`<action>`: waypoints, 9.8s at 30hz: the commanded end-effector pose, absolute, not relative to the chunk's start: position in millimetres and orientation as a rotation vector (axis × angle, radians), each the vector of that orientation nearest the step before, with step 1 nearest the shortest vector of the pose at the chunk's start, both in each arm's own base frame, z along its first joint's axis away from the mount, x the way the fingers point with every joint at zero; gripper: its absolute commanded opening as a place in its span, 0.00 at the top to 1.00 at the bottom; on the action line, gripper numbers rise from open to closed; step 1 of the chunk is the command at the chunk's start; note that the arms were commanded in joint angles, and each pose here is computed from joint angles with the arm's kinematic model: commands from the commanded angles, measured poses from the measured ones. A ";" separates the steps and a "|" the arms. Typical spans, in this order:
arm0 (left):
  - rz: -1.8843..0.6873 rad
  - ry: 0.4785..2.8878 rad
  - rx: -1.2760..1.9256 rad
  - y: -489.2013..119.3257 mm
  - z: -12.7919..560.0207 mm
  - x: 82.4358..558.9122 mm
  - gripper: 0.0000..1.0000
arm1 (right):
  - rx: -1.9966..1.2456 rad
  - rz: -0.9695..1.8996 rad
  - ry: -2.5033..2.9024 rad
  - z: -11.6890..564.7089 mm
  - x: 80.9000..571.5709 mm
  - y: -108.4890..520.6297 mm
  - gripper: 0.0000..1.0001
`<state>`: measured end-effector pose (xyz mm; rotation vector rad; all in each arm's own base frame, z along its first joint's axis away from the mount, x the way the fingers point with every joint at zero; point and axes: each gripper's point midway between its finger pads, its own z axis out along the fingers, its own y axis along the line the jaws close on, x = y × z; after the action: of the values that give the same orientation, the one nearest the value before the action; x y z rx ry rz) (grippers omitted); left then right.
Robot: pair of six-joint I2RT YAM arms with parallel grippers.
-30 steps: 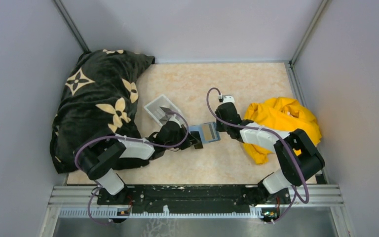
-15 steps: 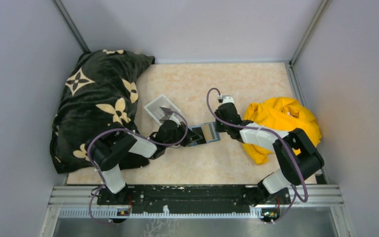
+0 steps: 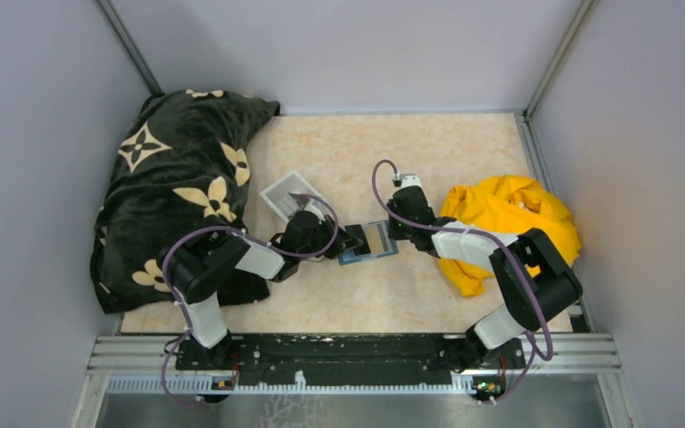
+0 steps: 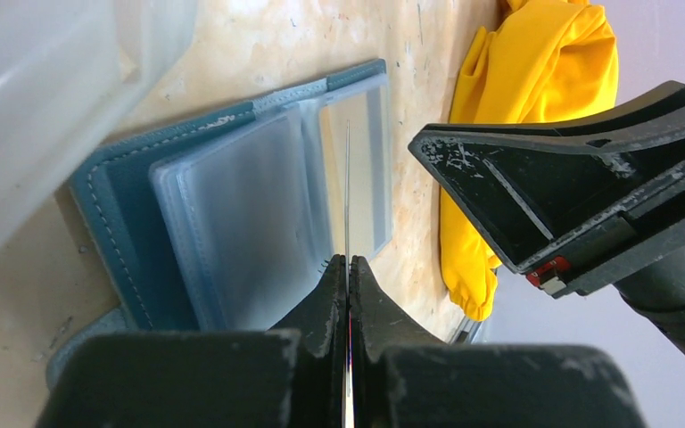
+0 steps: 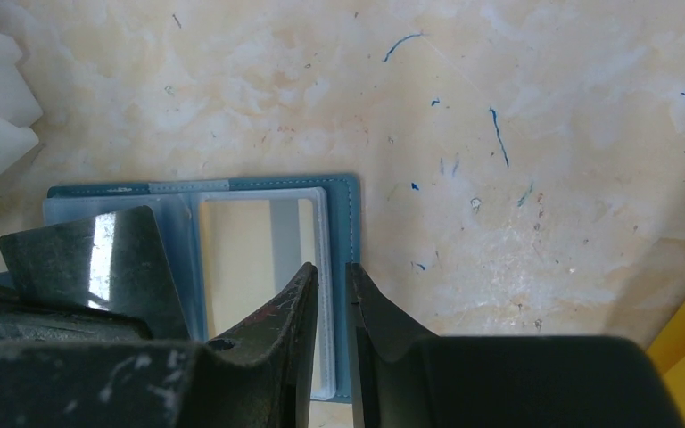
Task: Put the credit cards into the card holder
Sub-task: Insert the credit card into the card holder.
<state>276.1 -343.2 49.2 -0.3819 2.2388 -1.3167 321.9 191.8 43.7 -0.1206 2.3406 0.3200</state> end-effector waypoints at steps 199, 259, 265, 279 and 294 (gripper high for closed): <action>-0.690 2.751 -0.451 -299.0 -57.4 218.6 0.10 | -0.119 0.574 2.330 51.1 293.7 214.1 0.67; -0.907 2.491 -0.458 -283.9 -33.9 218.0 0.65 | -0.176 0.566 2.253 78.0 288.5 233.0 0.74; -0.899 2.464 -0.467 -283.1 -28.0 222.9 0.79 | -0.219 0.581 2.238 82.3 285.9 242.7 0.75; -0.967 2.343 -0.179 -300.2 27.0 235.2 1.00 | -0.299 0.685 2.189 103.1 283.0 265.0 0.73; -1.322 2.187 0.036 -319.5 99.5 202.6 1.00 | -0.338 1.126 2.014 144.7 252.7 282.9 0.64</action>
<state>214.7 -309.6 80.2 -0.0665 2.2323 -1.1955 256.3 268.3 98.9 -0.3076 2.1863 0.9332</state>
